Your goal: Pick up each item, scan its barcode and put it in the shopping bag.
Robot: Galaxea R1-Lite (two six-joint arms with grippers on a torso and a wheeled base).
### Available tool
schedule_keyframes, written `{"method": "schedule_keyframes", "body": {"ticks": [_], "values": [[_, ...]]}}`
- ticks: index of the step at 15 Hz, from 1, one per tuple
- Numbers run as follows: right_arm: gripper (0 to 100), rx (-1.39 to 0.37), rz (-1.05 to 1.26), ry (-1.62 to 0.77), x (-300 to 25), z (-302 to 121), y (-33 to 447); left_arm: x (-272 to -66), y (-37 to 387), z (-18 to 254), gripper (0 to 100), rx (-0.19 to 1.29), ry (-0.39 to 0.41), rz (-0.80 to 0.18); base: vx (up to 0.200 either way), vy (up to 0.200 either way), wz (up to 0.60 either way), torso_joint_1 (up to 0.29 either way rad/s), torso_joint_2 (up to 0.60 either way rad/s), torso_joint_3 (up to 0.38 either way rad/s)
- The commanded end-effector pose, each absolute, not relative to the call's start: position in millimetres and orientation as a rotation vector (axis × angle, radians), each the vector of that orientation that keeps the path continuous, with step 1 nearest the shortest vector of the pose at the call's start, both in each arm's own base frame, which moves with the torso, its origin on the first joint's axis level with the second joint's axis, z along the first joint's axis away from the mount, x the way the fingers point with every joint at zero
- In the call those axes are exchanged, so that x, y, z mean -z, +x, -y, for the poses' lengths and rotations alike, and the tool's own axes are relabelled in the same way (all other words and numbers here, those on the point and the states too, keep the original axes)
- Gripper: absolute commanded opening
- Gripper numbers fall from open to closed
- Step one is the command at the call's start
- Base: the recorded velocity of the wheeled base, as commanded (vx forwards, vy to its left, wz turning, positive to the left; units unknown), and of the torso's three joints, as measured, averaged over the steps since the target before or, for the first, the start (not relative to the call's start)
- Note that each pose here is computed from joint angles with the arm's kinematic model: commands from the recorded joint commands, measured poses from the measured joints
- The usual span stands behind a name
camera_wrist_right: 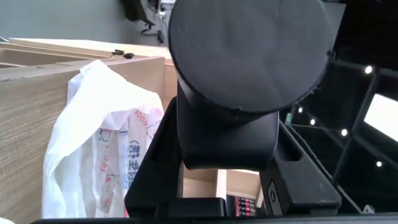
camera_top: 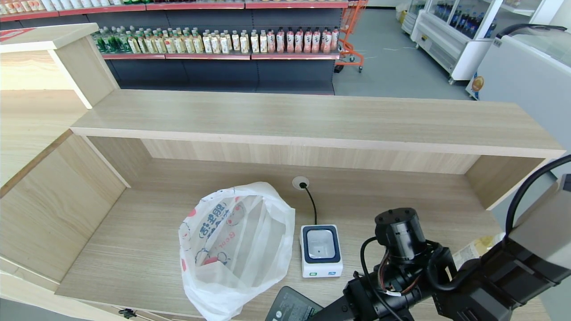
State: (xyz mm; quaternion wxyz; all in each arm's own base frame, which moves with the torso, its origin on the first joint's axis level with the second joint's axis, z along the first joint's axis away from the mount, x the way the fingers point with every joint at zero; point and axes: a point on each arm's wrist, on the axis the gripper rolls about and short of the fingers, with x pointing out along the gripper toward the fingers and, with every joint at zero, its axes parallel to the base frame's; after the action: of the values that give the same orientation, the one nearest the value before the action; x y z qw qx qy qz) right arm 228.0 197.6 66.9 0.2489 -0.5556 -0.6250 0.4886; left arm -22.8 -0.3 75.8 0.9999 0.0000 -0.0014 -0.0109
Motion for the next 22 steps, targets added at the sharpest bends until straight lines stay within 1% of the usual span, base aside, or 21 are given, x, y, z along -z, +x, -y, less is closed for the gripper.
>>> {"method": "schedule_keyframes", "body": {"ticks": [1, 4, 8, 22], "values": [[0, -1.324, 1.709, -1.511, -66.8, -197.8, 230.8, -75.8, -22.7, 0.3, 100, 0.021, 0.000, 0.002, 0.000, 0.000, 0.00, 0.000, 0.00, 0.000], [0, -1.318, 1.725, -1.505, -68.0, -201.1, 232.9, -75.8, -22.7, 0.3, 100, 0.021, 0.000, 0.002, 0.000, 0.000, 0.00, 0.000, 0.00, 0.000], [0, -1.322, 1.784, -1.481, -67.8, -219.5, 231.4, -75.8, -22.7, 0.3, 100, 0.021, 0.000, 0.002, 0.000, 0.000, 0.00, 0.000, 0.00, 0.000], [0, -1.375, 1.742, -1.454, -47.7, -230.6, 244.6, -75.8, -22.7, 0.3, 100, 0.021, 0.000, 0.002, 0.000, 0.000, 0.00, 0.000, 0.00, 0.000]]}}
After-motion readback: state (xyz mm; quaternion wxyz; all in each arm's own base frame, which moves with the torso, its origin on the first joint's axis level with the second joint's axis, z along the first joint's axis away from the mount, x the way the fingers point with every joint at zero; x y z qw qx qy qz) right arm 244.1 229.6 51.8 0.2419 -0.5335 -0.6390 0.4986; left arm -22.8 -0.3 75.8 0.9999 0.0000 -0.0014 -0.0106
